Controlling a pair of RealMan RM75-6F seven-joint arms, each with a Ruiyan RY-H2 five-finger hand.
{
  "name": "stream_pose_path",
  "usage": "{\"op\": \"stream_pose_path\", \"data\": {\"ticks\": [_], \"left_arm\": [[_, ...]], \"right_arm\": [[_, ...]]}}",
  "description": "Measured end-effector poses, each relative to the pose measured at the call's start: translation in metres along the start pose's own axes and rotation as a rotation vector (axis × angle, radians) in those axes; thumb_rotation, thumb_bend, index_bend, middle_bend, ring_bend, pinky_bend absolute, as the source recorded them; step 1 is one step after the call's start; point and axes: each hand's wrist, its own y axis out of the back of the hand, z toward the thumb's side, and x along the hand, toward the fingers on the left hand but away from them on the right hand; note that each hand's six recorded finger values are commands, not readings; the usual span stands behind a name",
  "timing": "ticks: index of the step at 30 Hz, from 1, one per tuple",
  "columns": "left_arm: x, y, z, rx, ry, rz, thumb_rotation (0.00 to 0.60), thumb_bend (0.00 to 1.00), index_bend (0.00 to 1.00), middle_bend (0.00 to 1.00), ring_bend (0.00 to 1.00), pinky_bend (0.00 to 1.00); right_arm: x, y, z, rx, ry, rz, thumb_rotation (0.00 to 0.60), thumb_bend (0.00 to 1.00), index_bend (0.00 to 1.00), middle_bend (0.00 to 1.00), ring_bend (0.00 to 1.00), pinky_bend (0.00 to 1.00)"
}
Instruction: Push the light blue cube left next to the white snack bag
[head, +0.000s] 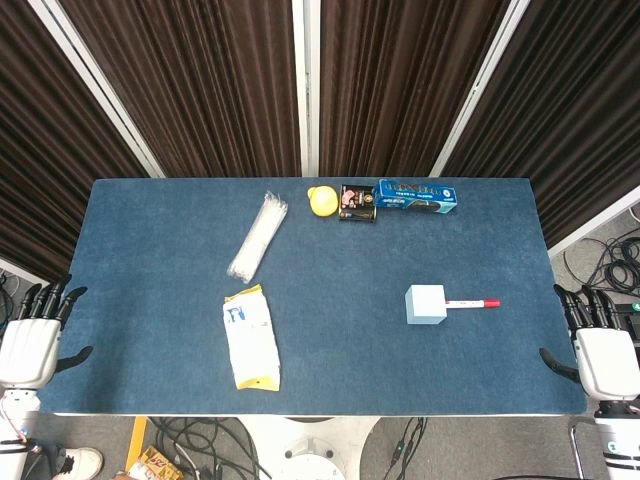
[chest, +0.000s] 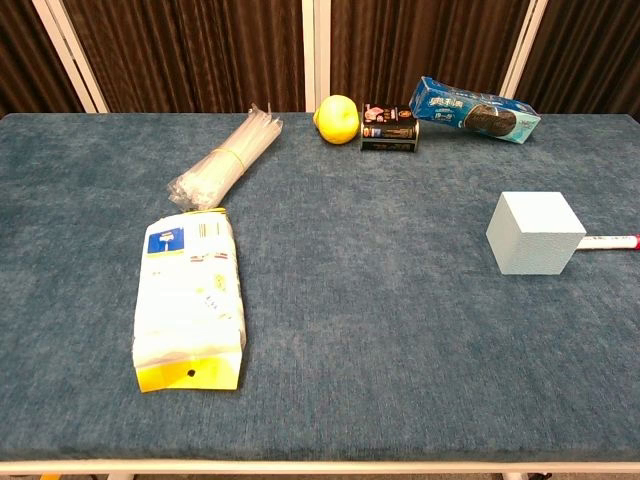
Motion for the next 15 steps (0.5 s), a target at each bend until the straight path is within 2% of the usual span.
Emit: {"op": "stream_pose_path", "data": {"ticks": [10,15], "left_arm": [[-0.0023,0.0015,0.0012,-0.003,-0.004,0.004,0.600,0.05,0.22,0.15,0.12,0.10],[-0.0032,0.0001,-0.0009,0.001,-0.001,-0.002,0.600,0.05,0.22,0.15,0.12,0.10]], "right_arm": [[0.0018,0.0017,-0.0003,0.004,0.008,-0.004,0.600,0.10,0.03,0.17,0.00,0.00],[-0.0051,0.0015,0.0040,0.031,0.026,0.004,0.600,0.14,0.08,0.21,0.00,0.02]]}}
